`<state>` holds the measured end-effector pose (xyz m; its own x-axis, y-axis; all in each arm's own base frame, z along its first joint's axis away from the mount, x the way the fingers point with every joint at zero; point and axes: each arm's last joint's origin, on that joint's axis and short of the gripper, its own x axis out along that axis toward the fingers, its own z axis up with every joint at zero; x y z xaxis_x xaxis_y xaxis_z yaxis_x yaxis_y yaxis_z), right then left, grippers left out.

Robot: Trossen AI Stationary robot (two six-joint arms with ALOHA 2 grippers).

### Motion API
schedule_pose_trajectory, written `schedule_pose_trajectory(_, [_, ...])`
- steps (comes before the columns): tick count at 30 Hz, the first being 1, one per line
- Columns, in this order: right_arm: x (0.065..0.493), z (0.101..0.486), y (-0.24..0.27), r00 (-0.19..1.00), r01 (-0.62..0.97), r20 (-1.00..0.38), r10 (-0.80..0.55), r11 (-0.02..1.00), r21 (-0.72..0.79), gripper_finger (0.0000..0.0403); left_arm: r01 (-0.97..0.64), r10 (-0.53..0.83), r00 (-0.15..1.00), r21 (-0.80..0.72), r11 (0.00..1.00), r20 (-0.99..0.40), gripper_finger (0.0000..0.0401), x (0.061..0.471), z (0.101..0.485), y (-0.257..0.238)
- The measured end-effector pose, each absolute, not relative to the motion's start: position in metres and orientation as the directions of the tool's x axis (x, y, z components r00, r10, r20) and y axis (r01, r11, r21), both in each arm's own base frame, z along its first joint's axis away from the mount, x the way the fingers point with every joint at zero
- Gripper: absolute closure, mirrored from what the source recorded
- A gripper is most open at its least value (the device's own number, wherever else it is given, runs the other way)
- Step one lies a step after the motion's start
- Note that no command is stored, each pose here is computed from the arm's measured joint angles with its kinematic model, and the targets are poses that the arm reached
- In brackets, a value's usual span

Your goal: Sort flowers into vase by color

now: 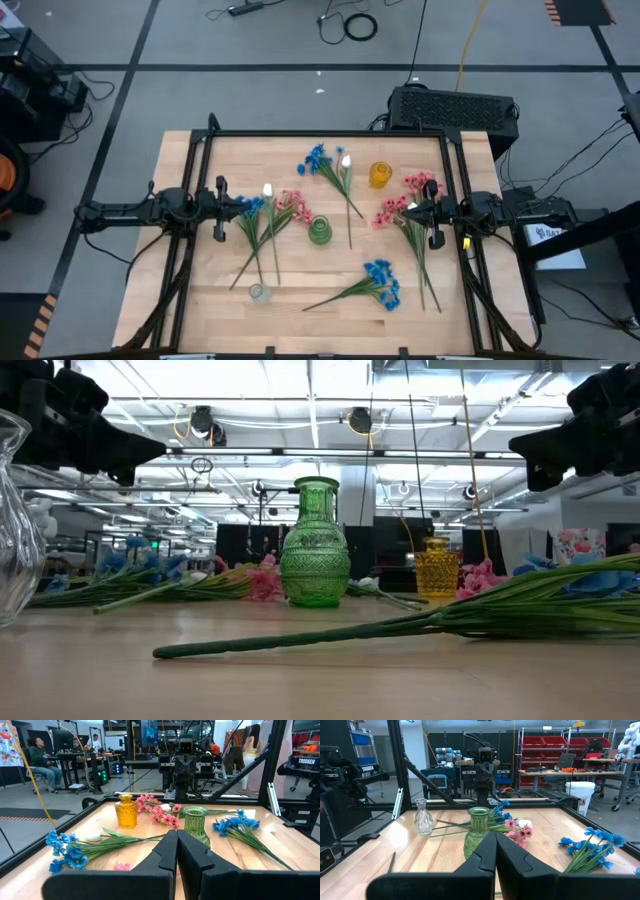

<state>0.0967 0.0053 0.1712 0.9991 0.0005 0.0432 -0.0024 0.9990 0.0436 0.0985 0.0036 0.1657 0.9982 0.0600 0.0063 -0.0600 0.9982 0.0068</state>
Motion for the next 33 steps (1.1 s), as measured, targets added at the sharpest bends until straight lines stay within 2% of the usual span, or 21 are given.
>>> schedule_pose_trajectory(19, [0.097, 0.171, 0.005, 0.999, 0.021, 0.045, -0.023, 0.999, 0.045, 0.0403, -0.060, 0.059, 0.998, 0.007, 0.998, 0.007, 0.0388, 0.098, 0.166, 0.004])
schedule_pose_trajectory(24, [0.097, 0.175, 0.005, 0.995, 0.017, 0.092, -0.029, 0.992, 0.127, 0.0403, -0.060, 0.059, 0.998, 0.007, 0.998, 0.006, 0.0388, 0.099, 0.166, 0.004])
schedule_pose_trajectory(28, [0.093, 0.203, 0.005, 0.985, -0.030, 0.173, 0.005, 0.989, 0.145, 0.0403, -0.060, 0.060, 0.998, 0.007, 0.998, 0.006, 0.0388, 0.098, 0.166, 0.004])
schedule_pose_trajectory(33, [0.087, 0.259, 0.005, 0.989, -0.023, 0.145, 0.004, 0.991, 0.132, 0.0403, -0.060, 0.060, 0.998, 0.007, 0.998, 0.006, 0.0388, 0.098, 0.166, 0.004])
